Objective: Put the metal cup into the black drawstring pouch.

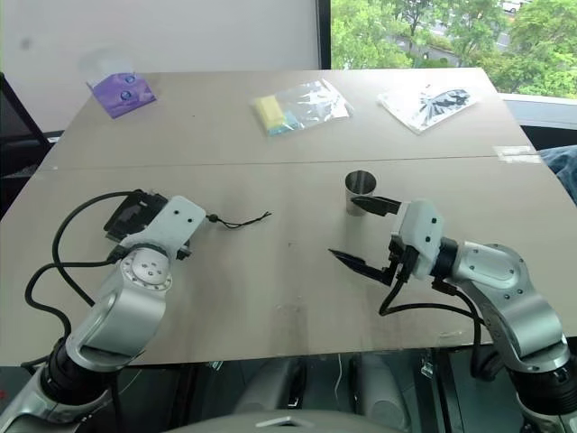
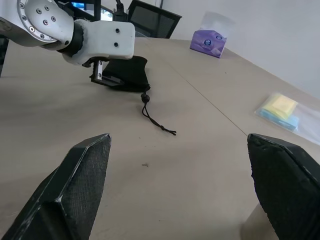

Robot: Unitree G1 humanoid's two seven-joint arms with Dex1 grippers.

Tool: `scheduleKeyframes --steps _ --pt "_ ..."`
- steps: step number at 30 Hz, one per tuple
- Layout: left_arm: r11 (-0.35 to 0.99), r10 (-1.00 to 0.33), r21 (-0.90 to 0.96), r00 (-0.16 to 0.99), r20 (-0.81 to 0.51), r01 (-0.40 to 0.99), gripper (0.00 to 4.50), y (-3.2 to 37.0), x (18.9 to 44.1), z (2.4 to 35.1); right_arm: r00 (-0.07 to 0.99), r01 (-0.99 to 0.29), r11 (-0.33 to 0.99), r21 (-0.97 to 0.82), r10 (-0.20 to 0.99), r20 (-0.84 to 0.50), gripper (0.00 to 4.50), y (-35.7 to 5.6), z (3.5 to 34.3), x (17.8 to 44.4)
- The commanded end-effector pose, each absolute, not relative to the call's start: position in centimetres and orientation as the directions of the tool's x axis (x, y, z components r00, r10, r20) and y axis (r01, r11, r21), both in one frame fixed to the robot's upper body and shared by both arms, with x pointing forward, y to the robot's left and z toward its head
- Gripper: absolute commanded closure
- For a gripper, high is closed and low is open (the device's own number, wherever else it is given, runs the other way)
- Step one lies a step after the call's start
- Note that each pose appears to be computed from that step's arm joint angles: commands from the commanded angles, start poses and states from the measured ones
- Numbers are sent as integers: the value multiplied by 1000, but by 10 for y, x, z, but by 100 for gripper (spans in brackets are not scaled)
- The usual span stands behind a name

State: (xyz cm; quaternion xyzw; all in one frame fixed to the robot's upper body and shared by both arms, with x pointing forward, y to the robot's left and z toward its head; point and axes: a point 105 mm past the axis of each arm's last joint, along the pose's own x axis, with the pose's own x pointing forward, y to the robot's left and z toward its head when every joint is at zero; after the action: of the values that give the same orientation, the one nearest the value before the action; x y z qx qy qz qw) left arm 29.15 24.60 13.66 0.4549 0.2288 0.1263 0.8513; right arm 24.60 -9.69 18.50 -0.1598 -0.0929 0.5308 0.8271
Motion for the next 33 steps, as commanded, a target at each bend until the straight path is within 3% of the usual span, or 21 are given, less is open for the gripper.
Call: scheduleKeyframes --steps 1,11,15,21,22,29,33 --pt "520 462 853 854 -239 -43 6 252 290 147 417 -831 386 -402 909 12 9 -99 195 242" --pt "504 521 862 811 -265 -42 6 259 299 142 422 -827 393 -401 906 18 9 -100 193 242" --pt "528 528 849 797 -292 -39 126 260 306 138 425 -826 396 -400 905 19 0 -99 191 241" --pt "558 498 830 811 -308 -28 418 257 315 139 437 -820 408 -400 899 21 0 -98 190 242" --pt "567 493 823 811 -314 -26 442 257 316 139 443 -817 412 -402 896 18 0 -99 189 243" --pt "721 406 693 805 -433 9 442 267 321 138 553 -770 495 -403 833 -34 0 -104 189 265" --pt "801 297 597 839 -456 41 442 264 327 146 613 -716 448 -536 770 -176 0 -105 195 280"
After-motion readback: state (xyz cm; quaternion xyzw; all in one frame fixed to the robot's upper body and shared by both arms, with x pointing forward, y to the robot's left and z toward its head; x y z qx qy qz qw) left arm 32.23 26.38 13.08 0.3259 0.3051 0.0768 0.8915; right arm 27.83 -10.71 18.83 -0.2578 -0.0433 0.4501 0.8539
